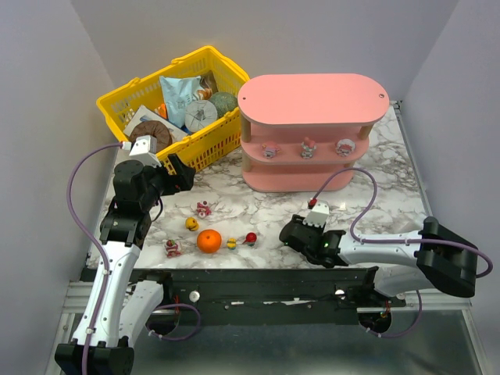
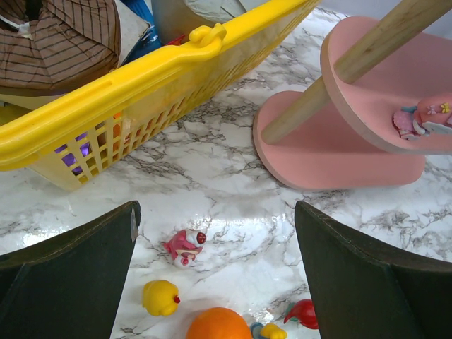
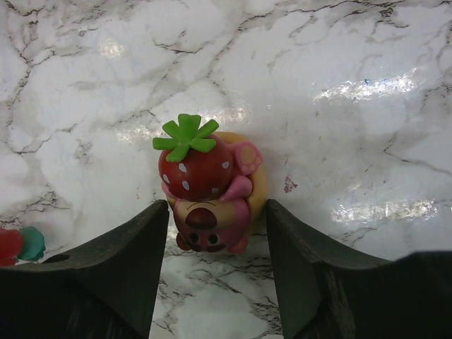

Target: Place and organize the plastic toys onto the shelf

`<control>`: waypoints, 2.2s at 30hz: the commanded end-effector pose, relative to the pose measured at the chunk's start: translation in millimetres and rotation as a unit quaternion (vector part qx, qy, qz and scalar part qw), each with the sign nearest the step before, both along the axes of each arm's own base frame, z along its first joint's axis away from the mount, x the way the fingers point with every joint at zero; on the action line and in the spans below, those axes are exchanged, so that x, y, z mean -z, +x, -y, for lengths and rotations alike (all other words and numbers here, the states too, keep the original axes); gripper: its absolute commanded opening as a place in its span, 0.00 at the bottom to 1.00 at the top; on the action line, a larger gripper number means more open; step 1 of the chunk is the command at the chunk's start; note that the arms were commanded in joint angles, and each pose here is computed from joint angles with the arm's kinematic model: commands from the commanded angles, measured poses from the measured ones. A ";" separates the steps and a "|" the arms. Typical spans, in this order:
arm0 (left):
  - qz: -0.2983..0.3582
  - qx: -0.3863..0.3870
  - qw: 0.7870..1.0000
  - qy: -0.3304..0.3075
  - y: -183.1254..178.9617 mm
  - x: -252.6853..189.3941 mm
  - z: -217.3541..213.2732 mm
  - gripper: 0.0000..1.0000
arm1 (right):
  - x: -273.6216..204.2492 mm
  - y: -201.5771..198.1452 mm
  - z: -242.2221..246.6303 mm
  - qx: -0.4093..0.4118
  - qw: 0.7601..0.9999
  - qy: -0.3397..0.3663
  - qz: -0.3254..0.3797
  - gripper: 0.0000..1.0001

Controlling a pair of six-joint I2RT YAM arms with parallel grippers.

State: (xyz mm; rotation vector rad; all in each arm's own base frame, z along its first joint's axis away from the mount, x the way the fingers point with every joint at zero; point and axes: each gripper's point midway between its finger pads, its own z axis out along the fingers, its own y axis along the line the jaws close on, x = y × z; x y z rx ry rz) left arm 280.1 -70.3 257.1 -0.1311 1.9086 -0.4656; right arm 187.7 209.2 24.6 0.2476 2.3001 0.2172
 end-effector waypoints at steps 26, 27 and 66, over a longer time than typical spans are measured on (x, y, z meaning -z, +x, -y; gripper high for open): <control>0.011 0.010 1.000 -0.007 -1.8 -3.6 2.9 0.99 | -57.8 82.8 90.6 0.149 0.980 0.027 0.127 0.43; 0.011 0.010 1.000 -0.007 -1.4 -4.3 3.0 0.99 | -58.6 87.8 97.7 0.164 0.978 0.029 0.128 0.43; 0.000 0.006 1.000 -0.003 1.6 1.2 1.5 0.99 | -54.7 163.0 122.6 0.194 0.965 0.067 0.163 0.52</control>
